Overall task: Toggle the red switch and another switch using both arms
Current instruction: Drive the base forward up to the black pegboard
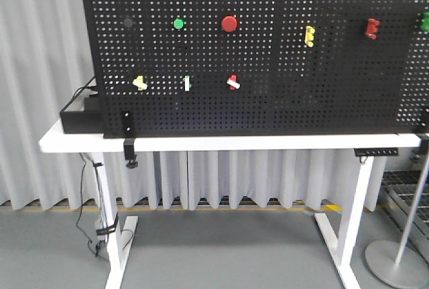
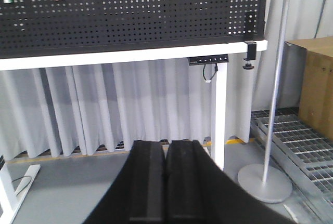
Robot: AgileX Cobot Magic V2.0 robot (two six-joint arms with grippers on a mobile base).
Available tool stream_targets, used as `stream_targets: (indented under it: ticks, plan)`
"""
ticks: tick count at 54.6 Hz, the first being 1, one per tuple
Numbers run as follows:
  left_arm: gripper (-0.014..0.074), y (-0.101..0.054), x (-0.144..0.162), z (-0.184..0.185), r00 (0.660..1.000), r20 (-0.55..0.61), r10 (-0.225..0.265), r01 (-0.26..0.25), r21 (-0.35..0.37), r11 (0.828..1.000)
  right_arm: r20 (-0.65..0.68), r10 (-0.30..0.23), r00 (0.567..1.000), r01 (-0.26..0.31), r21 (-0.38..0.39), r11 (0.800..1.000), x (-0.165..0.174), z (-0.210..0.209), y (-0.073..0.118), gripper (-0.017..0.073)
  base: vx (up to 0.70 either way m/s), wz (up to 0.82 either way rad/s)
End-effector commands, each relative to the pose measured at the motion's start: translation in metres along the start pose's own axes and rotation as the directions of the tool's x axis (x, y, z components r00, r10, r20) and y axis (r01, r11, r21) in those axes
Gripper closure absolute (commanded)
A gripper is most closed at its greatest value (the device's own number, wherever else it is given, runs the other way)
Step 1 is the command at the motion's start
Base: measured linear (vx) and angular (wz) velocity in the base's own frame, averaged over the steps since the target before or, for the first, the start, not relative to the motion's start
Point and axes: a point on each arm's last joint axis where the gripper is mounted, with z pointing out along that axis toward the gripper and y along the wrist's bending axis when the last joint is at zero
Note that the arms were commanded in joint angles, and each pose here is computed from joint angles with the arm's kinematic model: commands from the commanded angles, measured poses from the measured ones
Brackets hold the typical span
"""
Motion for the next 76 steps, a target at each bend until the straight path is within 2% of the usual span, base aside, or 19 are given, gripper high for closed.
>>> stream_targets:
  ticks: [1, 47, 76]
  plan:
    - [0.0591, -0.0005, -0.0013, -0.0005, 0.997, 0.076, -0.012, 0.011, 0.004, 1.000, 0.089, -0.006, 0.996, 0.006, 0.000, 1.000, -0.0064, -0.0008, 0.0000, 0.0566, 0.41, -0.03]
    - [0.0591, -0.0005, -0.0013, -0.0005, 0.997, 0.076, -0.012, 0.011, 0.004, 1.000, 0.088, -0.006, 0.996, 0.006, 0.000, 1.000, -0.0063, -0.0008, 0.0000, 0.0566, 0.40, 0.05]
    - [0.0591, -0.0005, -0.0013, -0.0005, 0.997, 0.076, -0.012, 0.011, 0.004, 1.000, 0.088, -0.006, 0.996, 0.006, 0.000, 1.000, -0.0063, -0.0008, 0.0000, 0.0566, 0.22, 0.02]
